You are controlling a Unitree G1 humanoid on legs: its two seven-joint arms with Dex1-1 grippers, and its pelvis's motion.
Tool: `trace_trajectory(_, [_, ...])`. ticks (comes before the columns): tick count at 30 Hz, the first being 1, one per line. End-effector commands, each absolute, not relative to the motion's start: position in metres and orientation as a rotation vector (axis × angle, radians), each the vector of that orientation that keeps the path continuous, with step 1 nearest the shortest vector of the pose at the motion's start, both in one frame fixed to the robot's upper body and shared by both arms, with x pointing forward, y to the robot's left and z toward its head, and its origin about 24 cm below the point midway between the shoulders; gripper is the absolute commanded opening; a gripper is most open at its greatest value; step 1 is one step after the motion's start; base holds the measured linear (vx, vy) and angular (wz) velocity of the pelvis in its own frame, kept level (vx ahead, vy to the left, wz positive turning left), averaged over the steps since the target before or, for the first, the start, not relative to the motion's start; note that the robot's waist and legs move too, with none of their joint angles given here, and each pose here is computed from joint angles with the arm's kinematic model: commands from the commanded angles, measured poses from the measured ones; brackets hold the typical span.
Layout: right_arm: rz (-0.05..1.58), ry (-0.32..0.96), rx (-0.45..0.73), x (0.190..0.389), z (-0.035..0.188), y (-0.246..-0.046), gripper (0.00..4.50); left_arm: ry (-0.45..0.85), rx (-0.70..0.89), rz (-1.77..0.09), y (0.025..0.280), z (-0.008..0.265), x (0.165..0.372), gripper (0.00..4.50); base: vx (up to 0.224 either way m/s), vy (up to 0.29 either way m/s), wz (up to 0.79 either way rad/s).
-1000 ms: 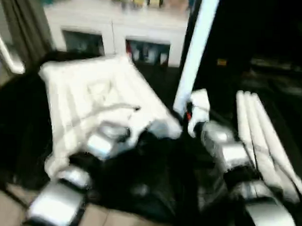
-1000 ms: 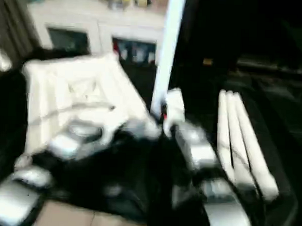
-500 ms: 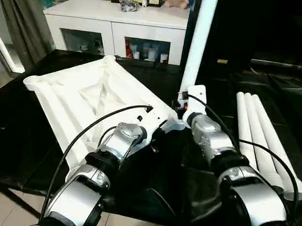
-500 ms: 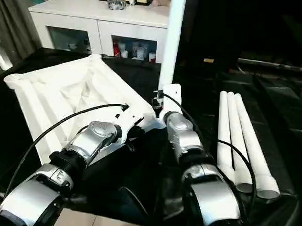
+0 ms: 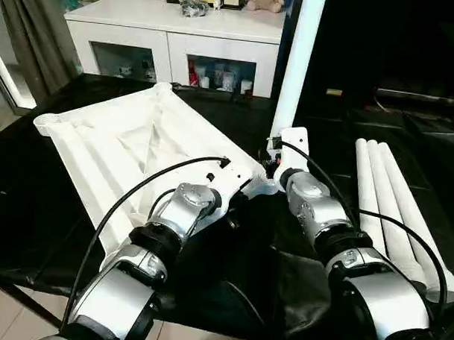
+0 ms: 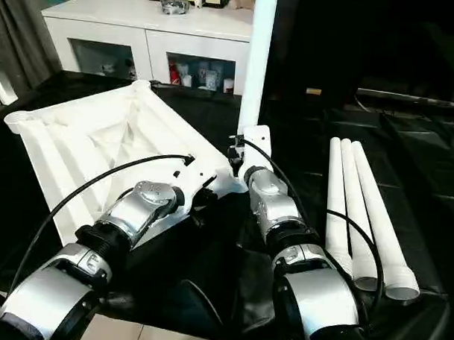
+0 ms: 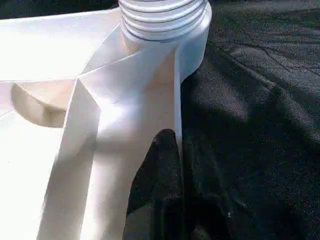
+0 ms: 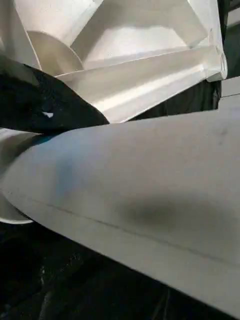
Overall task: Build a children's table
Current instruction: Insert table leg to table base
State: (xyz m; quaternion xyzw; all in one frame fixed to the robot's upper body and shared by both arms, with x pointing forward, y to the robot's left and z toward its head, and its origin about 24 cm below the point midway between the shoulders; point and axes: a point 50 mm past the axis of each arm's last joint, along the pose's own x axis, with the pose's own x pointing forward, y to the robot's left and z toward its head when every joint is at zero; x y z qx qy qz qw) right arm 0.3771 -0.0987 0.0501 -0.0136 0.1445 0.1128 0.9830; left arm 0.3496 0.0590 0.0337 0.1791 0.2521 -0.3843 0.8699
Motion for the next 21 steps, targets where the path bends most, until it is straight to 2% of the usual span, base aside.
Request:
trace_trajectory(1, [0.227,0.553,-0.062,0.347,-0.007,-0.106,1.88,0.505,0.386,-0.788,0.06,0.037,0.353,0.0,0.0,0.0,0.0])
trace_trajectory(4, [0.249,0.529,-0.044,0.35,-0.002,-0.103,1.88,0.502,0.384,-0.792,0.061,0.037,0.353,0.0,0.0,0.0,0.0])
trace_trajectory(5, [0.256,0.518,-0.034,0.352,0.0,-0.102,2.23,0.501,0.384,-0.792,0.061,0.038,0.354,0.0,0.0,0.0,0.0])
trace_trajectory(7, [0.256,0.51,-0.022,0.353,0.003,-0.101,2.58,0.5,0.383,-0.791,0.062,0.038,0.354,0.0,0.0,0.0,0.0])
trace_trajectory(9, [0.26,0.504,-0.016,0.355,0.005,-0.101,2.65,0.499,0.383,-0.791,0.062,0.038,0.355,0.0,0.0,0.0,0.0])
trace_trajectory(11, [0.26,0.499,-0.013,0.356,0.007,-0.101,2.92,0.499,0.383,-0.791,0.063,0.039,0.355,0.0,0.0,0.0,0.0])
trace_trajectory(21, [0.302,0.422,0.005,0.363,0.022,-0.101,3.73,0.492,0.382,-0.796,0.063,0.039,0.355,0.0,0.0,0.0,0.0])
